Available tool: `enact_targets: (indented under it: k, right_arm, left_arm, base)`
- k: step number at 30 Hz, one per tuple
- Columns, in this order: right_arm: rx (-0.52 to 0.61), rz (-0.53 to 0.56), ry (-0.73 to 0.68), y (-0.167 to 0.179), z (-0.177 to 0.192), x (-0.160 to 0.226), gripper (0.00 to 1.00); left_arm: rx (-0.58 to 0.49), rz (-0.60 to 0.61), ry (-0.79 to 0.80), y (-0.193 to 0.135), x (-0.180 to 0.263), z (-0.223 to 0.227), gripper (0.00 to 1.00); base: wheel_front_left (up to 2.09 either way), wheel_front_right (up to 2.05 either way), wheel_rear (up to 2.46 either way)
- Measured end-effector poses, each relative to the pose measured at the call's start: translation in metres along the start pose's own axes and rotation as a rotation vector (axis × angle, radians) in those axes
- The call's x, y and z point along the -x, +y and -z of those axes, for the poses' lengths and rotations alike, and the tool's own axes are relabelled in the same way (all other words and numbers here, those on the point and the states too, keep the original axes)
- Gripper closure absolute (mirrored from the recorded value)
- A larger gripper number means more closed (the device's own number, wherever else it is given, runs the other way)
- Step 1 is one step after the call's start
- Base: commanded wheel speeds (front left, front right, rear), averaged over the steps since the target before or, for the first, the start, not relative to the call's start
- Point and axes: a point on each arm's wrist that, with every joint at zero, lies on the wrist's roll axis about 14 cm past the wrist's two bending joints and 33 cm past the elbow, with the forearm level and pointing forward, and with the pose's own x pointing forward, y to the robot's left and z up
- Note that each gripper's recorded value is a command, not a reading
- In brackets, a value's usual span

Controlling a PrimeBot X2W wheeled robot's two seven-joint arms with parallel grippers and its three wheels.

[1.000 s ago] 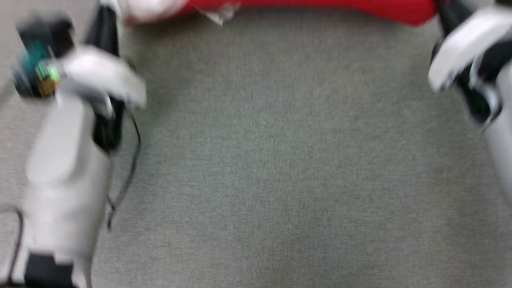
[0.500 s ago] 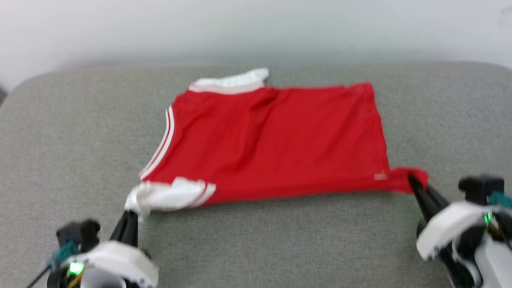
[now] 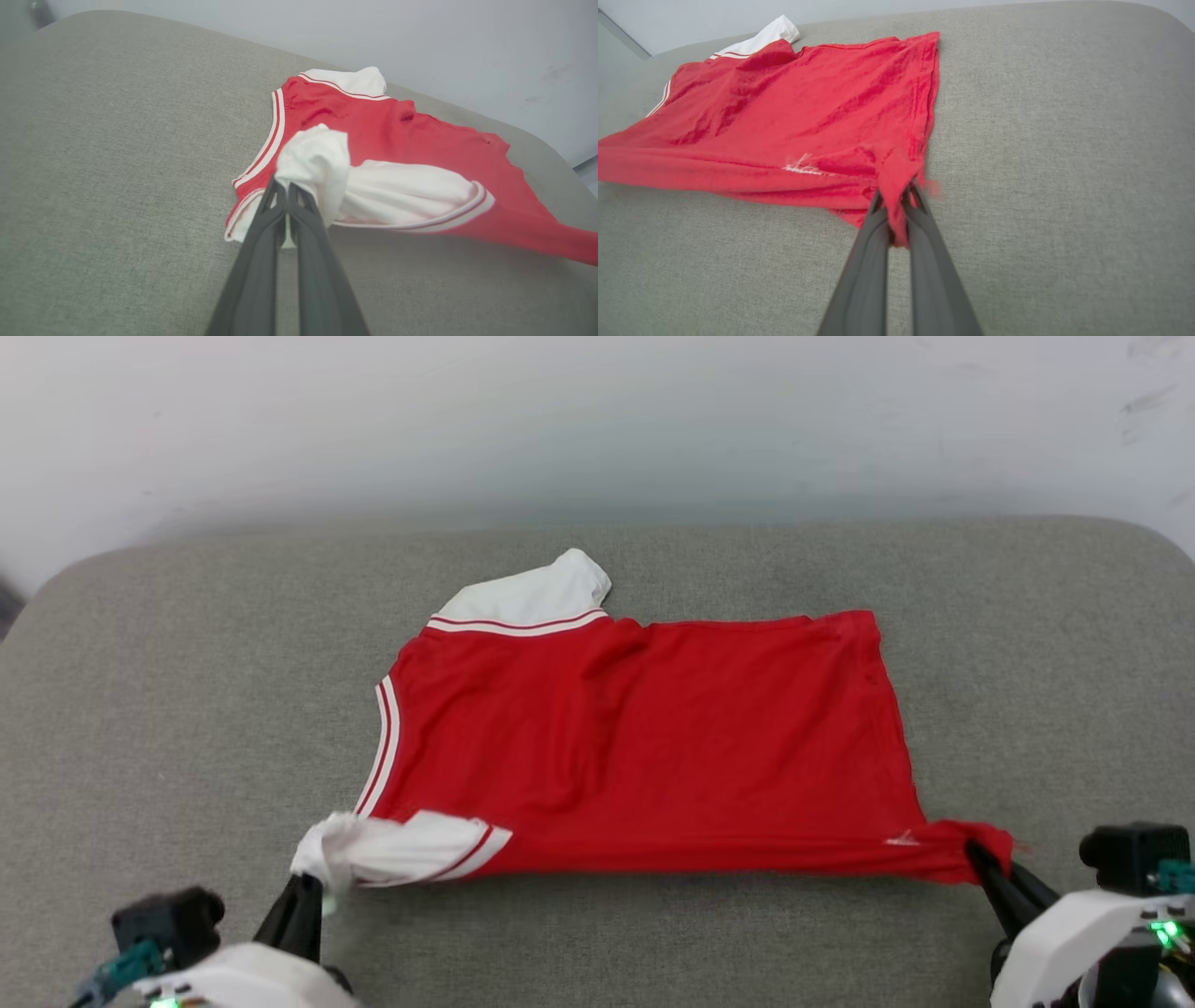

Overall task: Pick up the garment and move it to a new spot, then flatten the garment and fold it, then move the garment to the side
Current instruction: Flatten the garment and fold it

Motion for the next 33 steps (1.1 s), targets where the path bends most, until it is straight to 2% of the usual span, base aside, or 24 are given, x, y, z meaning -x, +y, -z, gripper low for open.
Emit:
enact_targets:
  k: [5,10,22,23,24,25,26,27,28,30,33]
  right_arm:
    - [0.05,-0.012,0.034,0.001,-0.012,-0.025,1.0]
    - [0.09,-0.046,0.08,0.005,-0.015,-0.058,1.0]
    - [0.123,-0.063,0.229,-0.004,0.021,-0.116,1.0]
    - [0.122,-0.065,0.24,-0.004,0.026,-0.118,0.92]
    - [0.12,-0.067,0.246,-0.003,0.029,-0.119,0.64]
    - [0.121,-0.069,0.247,-0.003,0.031,-0.12,0.16]
    - [0.124,-0.072,0.245,-0.002,0.032,-0.122,0.0]
    - [0.123,-0.077,0.24,-0.001,0.031,-0.123,0.0]
    - [0.126,-0.083,0.233,0.001,0.031,-0.123,0.0]
    - [0.13,-0.094,0.196,0.004,0.027,-0.123,0.0]
    - [0.124,-0.11,0.068,0.008,0.002,-0.12,0.0]
  left_arm:
    - [-0.04,0.066,-0.012,-0.016,-0.033,-0.012,1.0]
    - [-0.078,0.08,0.035,-0.014,-0.072,-0.003,1.0]
    - [-0.087,0.096,0.206,-0.008,-0.127,0.05,1.0]
    - [-0.084,0.097,0.225,-0.007,-0.128,0.056,1.0]
    - [-0.077,0.098,0.239,-0.007,-0.128,0.061,1.0]
    - [-0.074,0.098,0.246,-0.007,-0.129,0.063,0.87]
    - [-0.069,0.1,0.25,-0.008,-0.13,0.064,0.54]
    - [-0.059,0.098,0.245,-0.008,-0.131,0.063,0.15]
    - [-0.045,0.096,0.238,-0.007,-0.131,0.062,0.0]
    - [-0.04,0.09,0.225,-0.005,-0.129,0.06,0.0]
    - [-0.032,0.082,0.179,-0.001,-0.127,0.046,0.0]
  base:
    - [0.0,0.0,0.0]
    - [0.0,0.0,0.0]
    - [0.0,0.0,0.0]
    - [0.0,0.0,0.0]
    - [0.0,0.0,0.0]
    - [0.0,0.0,0.0]
    - [0.0,0.0,0.0]
    - [0.0,0.0,0.0]
    - [0.0,0.0,0.0]
    - [0.0,0.0,0.0]
    - [0.0,0.0,0.0]
